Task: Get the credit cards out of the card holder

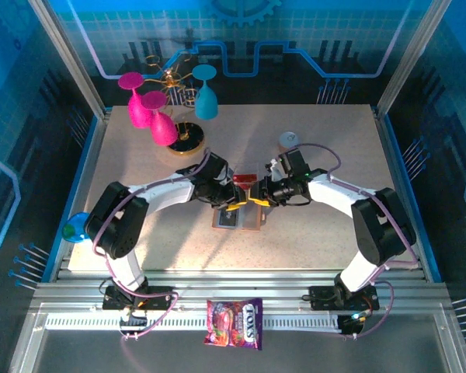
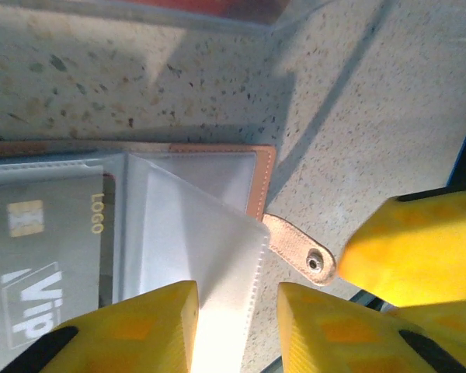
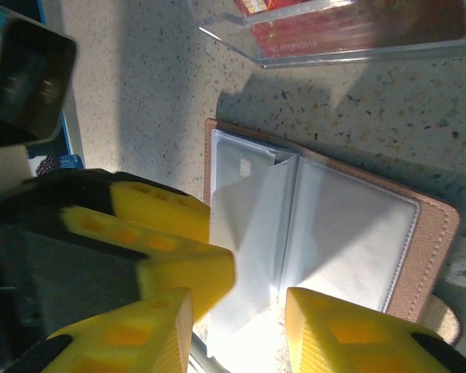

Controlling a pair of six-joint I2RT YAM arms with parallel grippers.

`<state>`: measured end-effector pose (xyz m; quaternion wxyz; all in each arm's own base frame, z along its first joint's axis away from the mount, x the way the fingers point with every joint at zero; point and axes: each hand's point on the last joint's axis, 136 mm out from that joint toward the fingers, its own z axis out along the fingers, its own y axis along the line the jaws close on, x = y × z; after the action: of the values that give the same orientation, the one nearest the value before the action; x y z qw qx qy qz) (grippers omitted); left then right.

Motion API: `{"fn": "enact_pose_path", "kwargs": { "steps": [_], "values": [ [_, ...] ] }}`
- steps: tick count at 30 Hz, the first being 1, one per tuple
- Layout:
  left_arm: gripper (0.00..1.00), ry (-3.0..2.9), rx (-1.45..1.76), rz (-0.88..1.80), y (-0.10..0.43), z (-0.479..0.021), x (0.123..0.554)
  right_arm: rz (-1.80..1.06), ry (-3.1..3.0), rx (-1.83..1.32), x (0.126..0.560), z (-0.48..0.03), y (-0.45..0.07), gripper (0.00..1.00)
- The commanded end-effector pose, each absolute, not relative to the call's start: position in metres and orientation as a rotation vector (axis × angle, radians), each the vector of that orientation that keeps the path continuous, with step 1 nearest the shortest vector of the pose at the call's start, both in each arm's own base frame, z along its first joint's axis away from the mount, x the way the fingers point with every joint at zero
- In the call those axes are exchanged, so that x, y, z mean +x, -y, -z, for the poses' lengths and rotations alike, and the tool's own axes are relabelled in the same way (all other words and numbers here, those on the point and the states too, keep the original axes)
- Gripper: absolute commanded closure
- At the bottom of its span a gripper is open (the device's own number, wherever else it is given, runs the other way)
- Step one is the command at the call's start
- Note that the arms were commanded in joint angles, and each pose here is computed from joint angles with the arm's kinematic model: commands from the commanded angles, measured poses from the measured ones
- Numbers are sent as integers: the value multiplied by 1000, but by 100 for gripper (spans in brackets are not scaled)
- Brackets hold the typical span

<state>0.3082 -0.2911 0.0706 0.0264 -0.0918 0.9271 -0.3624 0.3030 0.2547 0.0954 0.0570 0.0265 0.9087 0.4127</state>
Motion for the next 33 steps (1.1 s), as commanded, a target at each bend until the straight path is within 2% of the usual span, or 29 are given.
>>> {"fn": "enact_pose_path", "kwargs": {
  "steps": [1,13,26,33],
  "values": [
    [66,-2926,-238,1117,302,-64,299,-1229,-2757,83,299,-98,-245,62],
    [63,-2955,-233,1157,323,-47,296,-1221,-2757,90,296,-97,-241,62],
    [54,-2879,-207,1163,321,-69,306,-1205,-2738,86,297,-107,-239,62],
    [53,-2824,-221,1160,312,-85,314,-1212,-2730,86,298,-111,-241,62]
  ]
}}
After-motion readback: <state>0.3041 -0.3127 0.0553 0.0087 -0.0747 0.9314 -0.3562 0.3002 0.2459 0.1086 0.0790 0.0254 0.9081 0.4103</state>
